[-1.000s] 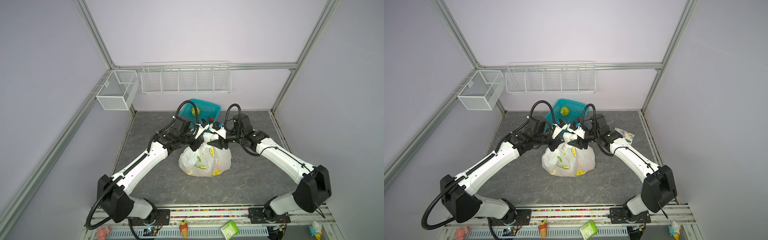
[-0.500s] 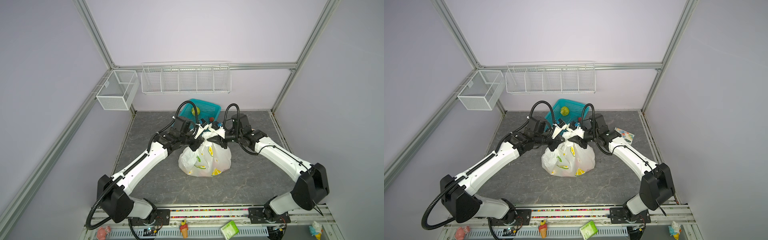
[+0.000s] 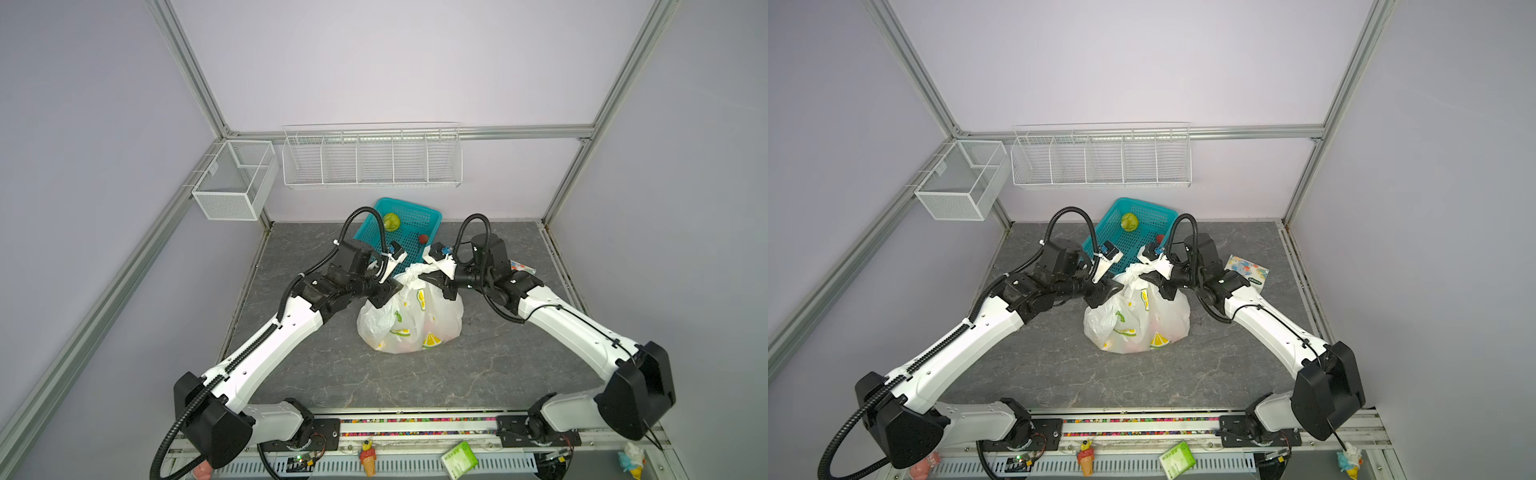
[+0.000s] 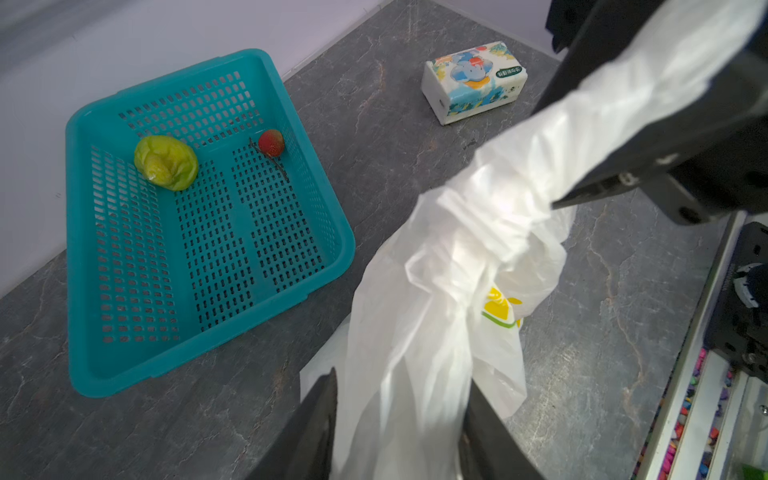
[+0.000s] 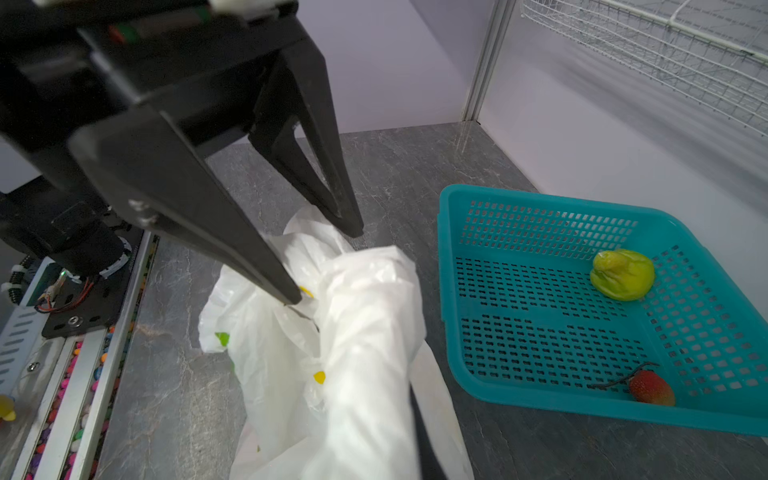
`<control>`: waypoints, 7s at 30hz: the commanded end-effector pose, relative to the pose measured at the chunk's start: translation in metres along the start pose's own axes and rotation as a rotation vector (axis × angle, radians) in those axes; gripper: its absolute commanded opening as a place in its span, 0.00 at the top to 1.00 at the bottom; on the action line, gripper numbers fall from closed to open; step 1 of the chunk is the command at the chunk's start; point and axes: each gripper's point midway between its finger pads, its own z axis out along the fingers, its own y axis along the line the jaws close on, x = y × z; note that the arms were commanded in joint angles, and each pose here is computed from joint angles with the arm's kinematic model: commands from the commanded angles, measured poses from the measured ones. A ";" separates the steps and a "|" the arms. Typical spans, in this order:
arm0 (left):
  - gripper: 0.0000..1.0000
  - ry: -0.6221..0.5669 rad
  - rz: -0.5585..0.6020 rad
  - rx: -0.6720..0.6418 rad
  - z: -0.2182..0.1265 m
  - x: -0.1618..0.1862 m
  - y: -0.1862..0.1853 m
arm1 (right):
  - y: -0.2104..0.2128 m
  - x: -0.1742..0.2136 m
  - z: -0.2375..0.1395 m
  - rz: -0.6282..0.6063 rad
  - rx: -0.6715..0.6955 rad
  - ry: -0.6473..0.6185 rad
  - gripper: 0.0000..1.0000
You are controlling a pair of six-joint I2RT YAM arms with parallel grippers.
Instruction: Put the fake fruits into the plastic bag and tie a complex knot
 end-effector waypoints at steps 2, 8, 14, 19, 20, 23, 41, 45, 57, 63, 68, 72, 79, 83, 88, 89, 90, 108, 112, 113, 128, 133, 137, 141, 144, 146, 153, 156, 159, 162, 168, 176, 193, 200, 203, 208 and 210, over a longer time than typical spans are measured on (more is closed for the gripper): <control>0.55 0.034 0.003 0.013 0.010 0.000 -0.001 | 0.003 -0.015 -0.005 -0.008 0.025 -0.052 0.94; 0.93 -0.029 -0.018 0.021 0.001 -0.016 -0.002 | -0.009 -0.006 -0.007 -0.025 0.121 -0.001 0.94; 1.00 -0.120 -0.066 0.032 -0.019 -0.026 -0.008 | -0.014 0.000 -0.003 -0.066 0.205 0.035 0.94; 1.00 -0.136 -0.089 0.038 -0.022 -0.030 -0.009 | -0.013 0.000 0.001 -0.102 0.239 0.050 0.94; 1.00 -0.139 -0.089 0.042 -0.023 -0.031 -0.010 | -0.015 0.000 0.001 -0.099 0.256 0.052 0.94; 1.00 -0.141 -0.094 0.055 -0.022 -0.030 -0.012 | -0.023 -0.003 -0.001 -0.067 0.308 0.044 0.94; 1.00 -0.133 -0.124 0.009 -0.010 -0.019 -0.004 | -0.027 -0.021 -0.002 0.185 0.345 -0.069 0.94; 1.00 -0.131 -0.127 0.008 -0.007 -0.018 -0.003 | -0.025 -0.024 0.002 0.256 0.322 -0.104 0.94; 1.00 -0.162 -0.161 0.073 0.001 -0.025 -0.012 | -0.031 -0.028 0.015 0.425 0.330 -0.205 0.94; 1.00 -0.189 -0.186 0.083 0.011 -0.026 -0.014 | -0.027 -0.039 0.019 0.497 0.279 -0.302 0.94; 0.99 -0.233 -0.215 0.096 0.026 -0.029 -0.020 | -0.026 -0.047 0.010 0.565 0.265 -0.399 0.94; 0.96 -0.296 -0.233 0.090 0.031 -0.035 -0.024 | -0.024 -0.049 0.006 0.624 0.241 -0.464 0.94; 0.73 -0.337 -0.242 0.090 0.027 -0.029 -0.027 | -0.021 -0.042 0.006 0.653 0.208 -0.531 0.94; 0.60 -0.316 -0.241 0.063 0.018 -0.013 -0.026 | -0.024 -0.037 0.006 0.651 0.193 -0.568 0.94; 0.55 -0.308 -0.293 -0.022 0.001 0.006 -0.015 | -0.028 -0.031 0.013 0.654 0.188 -0.561 0.94; 0.55 -0.315 -0.293 -0.033 -0.003 0.009 -0.014 | -0.028 -0.032 0.013 0.658 0.188 -0.564 0.94; 0.57 -0.322 -0.293 -0.033 -0.006 0.012 -0.015 | -0.029 -0.031 0.013 0.661 0.191 -0.564 0.94; 0.91 -0.444 -0.301 0.155 0.039 -0.020 -0.040 | -0.022 -0.046 0.008 0.746 0.121 -0.670 0.94; 0.79 -0.457 -0.297 0.147 0.039 -0.017 -0.039 | -0.015 -0.041 0.009 0.723 0.091 -0.657 0.94; 0.77 -0.457 -0.296 0.136 0.037 -0.015 -0.038 | -0.013 -0.039 0.009 0.721 0.079 -0.654 0.94; 0.54 -0.420 -0.272 0.049 0.003 0.009 -0.032 | 0.001 -0.036 0.009 0.631 -0.076 -0.678 0.93; 0.45 -0.380 -0.305 0.009 -0.010 0.014 -0.024 | -0.001 -0.034 0.014 0.618 -0.063 -0.650 0.94; 0.32 -0.365 -0.350 0.022 -0.028 0.012 -0.014 | -0.001 -0.034 0.017 0.613 -0.064 -0.638 0.93; 0.22 -0.360 -0.393 0.051 -0.051 0.005 -0.008 | -0.002 -0.036 0.017 0.601 -0.063 -0.637 0.93; 0.27 -0.355 -0.371 0.026 -0.064 0.002 -0.006 | -0.001 -0.038 0.018 0.593 -0.069 -0.629 0.93; 0.41 -0.342 -0.370 0.013 -0.063 0.003 -0.003 | -0.002 -0.040 0.017 0.594 -0.064 -0.633 0.93; 0.72 -0.345 -0.397 0.140 -0.034 0.003 -0.017 | -0.005 -0.047 0.018 0.632 -0.050 -0.646 0.93; 0.85 -0.372 -0.392 0.153 -0.023 -0.006 -0.020 | -0.004 -0.051 0.019 0.649 -0.047 -0.656 0.93; 0.93 -0.396 -0.374 0.168 -0.007 -0.017 -0.027 | -0.002 -0.056 0.017 0.657 -0.040 -0.667 0.93; 0.96 -0.437 -0.363 0.192 0.005 -0.032 -0.033 | -0.002 -0.056 0.016 0.671 -0.041 -0.674 0.93; 0.89 -0.497 -0.391 0.196 0.019 -0.036 -0.029 | -0.001 -0.055 0.010 0.655 -0.045 -0.681 0.93; 0.58 -0.436 -0.346 0.180 0.007 -0.011 -0.032 | 0.007 -0.047 0.005 0.567 -0.112 -0.643 0.93; 0.62 -0.376 -0.426 0.166 -0.053 -0.007 -0.008 | 0.012 -0.044 0.007 0.503 -0.172 -0.604 0.93; 0.79 -0.320 -0.431 0.224 -0.046 -0.016 -0.012 | 0.010 -0.047 0.006 0.503 -0.165 -0.614 0.93; 0.80 -0.300 -0.440 0.224 -0.043 -0.016 -0.011 | 0.009 -0.049 0.006 0.504 -0.163 -0.620 0.93; 0.82 -0.290 -0.454 0.235 -0.038 -0.019 -0.010 | 0.010 -0.052 0.005 0.502 -0.166 -0.629 0.93; 0.82 -0.283 -0.456 0.226 -0.035 -0.020 -0.008 | 0.011 -0.052 0.004 0.500 -0.168 -0.630 0.93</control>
